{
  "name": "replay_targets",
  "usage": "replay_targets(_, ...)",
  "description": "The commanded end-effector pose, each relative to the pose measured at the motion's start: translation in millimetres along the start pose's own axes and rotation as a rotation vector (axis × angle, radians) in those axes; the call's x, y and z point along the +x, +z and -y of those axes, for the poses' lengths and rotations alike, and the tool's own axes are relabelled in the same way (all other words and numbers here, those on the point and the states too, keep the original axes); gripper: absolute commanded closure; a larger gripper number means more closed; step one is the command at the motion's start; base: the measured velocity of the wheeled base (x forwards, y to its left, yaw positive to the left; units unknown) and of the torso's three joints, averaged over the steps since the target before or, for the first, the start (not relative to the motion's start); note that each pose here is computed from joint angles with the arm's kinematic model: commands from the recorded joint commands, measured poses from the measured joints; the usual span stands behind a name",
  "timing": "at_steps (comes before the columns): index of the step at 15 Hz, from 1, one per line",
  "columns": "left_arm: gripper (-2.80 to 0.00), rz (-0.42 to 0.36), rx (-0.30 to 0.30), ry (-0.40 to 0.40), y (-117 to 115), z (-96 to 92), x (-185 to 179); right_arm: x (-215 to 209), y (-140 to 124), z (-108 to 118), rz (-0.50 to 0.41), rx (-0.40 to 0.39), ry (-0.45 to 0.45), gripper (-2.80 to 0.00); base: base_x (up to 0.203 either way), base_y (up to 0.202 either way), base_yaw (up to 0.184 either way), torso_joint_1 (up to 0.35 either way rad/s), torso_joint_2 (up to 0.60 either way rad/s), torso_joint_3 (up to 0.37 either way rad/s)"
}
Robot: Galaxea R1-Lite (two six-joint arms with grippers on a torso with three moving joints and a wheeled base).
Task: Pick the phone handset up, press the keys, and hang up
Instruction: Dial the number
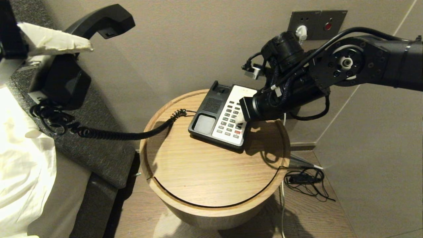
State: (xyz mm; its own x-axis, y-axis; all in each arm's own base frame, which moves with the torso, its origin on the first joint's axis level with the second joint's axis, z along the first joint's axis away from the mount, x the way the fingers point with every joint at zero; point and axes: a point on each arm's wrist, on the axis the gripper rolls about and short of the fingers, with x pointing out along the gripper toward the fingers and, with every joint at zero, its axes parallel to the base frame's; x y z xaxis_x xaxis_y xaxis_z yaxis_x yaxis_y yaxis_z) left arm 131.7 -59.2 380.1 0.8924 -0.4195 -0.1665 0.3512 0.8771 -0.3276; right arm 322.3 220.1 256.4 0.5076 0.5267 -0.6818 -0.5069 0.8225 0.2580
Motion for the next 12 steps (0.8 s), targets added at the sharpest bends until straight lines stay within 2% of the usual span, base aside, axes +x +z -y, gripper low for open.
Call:
replay_targets(1,0.00,-0.005,-0.002,0.002,-0.9,-0.3,0.5,2.6,-1.1,1.1,-0.012,0.005,-0.003,0.00,0.000,0.000,0.000,0.000,0.00,0.000)
replay_targets(7,0.00,0.000,-0.004,0.010,-0.2,-1.9,0.8,8.6,-2.5,3.4,-0.023,0.007,-0.025,0.00,0.000,0.000,0.000,0.000,0.00,0.000)
replay_targets(12,0.00,0.011,-0.001,0.006,-1.2,-2.4,3.2,-34.7,1.8,-7.4,0.044,0.002,-0.002,0.00,0.000,0.000,0.000,0.000,0.00,0.000)
